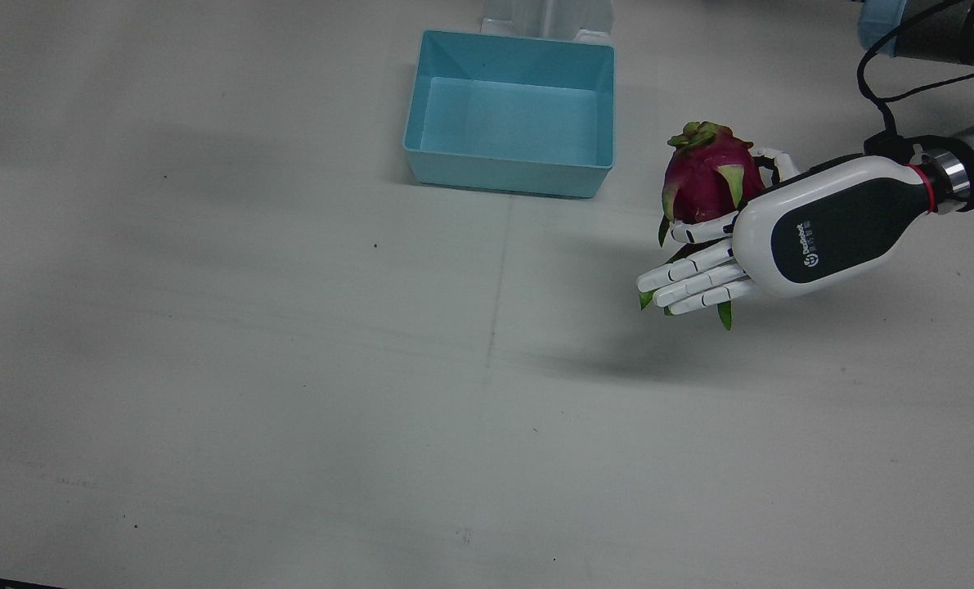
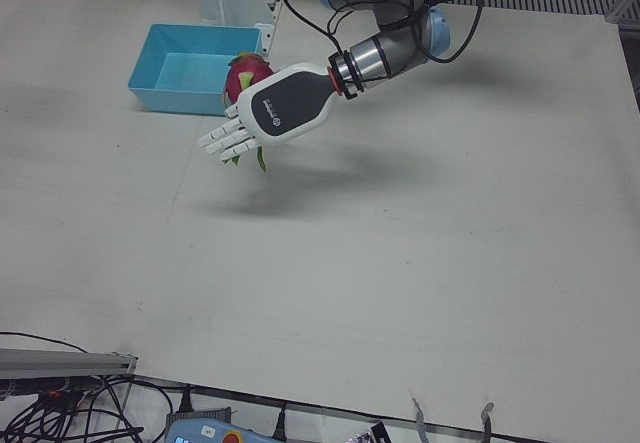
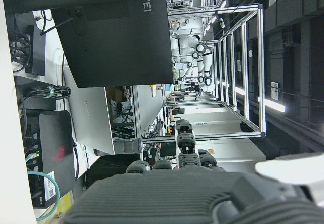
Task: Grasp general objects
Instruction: 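Lift the dragon fruit with the left hand toward the blue tray, then lower the dragon fruit onto the blue tray with the left hand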
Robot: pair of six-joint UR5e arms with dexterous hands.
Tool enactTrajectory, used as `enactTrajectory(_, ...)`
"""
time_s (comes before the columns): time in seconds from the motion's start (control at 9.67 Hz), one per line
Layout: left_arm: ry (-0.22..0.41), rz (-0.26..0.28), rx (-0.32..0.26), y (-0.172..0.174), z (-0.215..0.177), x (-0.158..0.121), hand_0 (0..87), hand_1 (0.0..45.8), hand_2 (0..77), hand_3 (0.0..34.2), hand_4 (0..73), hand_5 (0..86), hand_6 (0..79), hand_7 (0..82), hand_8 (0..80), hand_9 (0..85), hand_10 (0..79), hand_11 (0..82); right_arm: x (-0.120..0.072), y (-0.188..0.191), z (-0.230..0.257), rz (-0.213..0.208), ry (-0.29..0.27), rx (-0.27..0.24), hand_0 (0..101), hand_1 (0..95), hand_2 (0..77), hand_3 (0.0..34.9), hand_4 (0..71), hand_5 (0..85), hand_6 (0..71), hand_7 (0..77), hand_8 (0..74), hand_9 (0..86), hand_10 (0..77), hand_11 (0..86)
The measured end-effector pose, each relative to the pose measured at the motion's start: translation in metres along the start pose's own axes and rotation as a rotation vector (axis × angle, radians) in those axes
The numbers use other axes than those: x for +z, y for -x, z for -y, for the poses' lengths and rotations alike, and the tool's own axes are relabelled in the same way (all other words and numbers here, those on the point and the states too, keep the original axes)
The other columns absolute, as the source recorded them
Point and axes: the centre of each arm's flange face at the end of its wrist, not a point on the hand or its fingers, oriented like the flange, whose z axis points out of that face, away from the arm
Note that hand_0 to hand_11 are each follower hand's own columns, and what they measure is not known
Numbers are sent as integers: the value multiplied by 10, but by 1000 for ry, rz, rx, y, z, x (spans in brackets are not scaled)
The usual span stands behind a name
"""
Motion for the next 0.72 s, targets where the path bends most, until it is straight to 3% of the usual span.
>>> enactTrajectory(0.1, 49, -1, -49, -4, -8, 2, 630, 0, 398, 0, 224, 409, 5, 104, 11, 11, 16, 76, 0, 0, 0, 0, 0, 0, 0, 54, 16, 0, 0, 5, 0, 0, 0, 5, 0, 5)
enactTrajectory(0.31, 125, 11, -131, -12, -27, 5, 638, 0, 398, 0, 224, 409, 5, 104, 11, 11, 16, 76, 0, 0, 1, 0, -1, 0, 0, 54, 16, 0, 0, 5, 0, 0, 0, 5, 0, 5)
enactTrajectory(0.41, 156, 15, -163, -16, -39, 7, 663, 0, 398, 0, 224, 409, 60, 104, 11, 5, 16, 76, 0, 0, 1, 0, -1, 0, 0, 54, 16, 0, 0, 5, 0, 0, 0, 5, 0, 5)
enactTrajectory(0.62, 208, 30, -213, -24, -69, 11, 788, 0, 420, 0, 229, 425, 55, 114, 11, 11, 5, 65, 0, 0, 1, 0, -1, 0, 0, 54, 16, 0, 0, 5, 0, 0, 0, 5, 0, 5)
enactTrajectory(0.72, 229, 43, -239, -22, -84, 14, 800, 0, 420, 0, 229, 425, 71, 120, 11, 11, 5, 44, 0, 0, 1, 0, -1, 0, 0, 54, 16, 0, 0, 5, 0, 0, 0, 5, 0, 5)
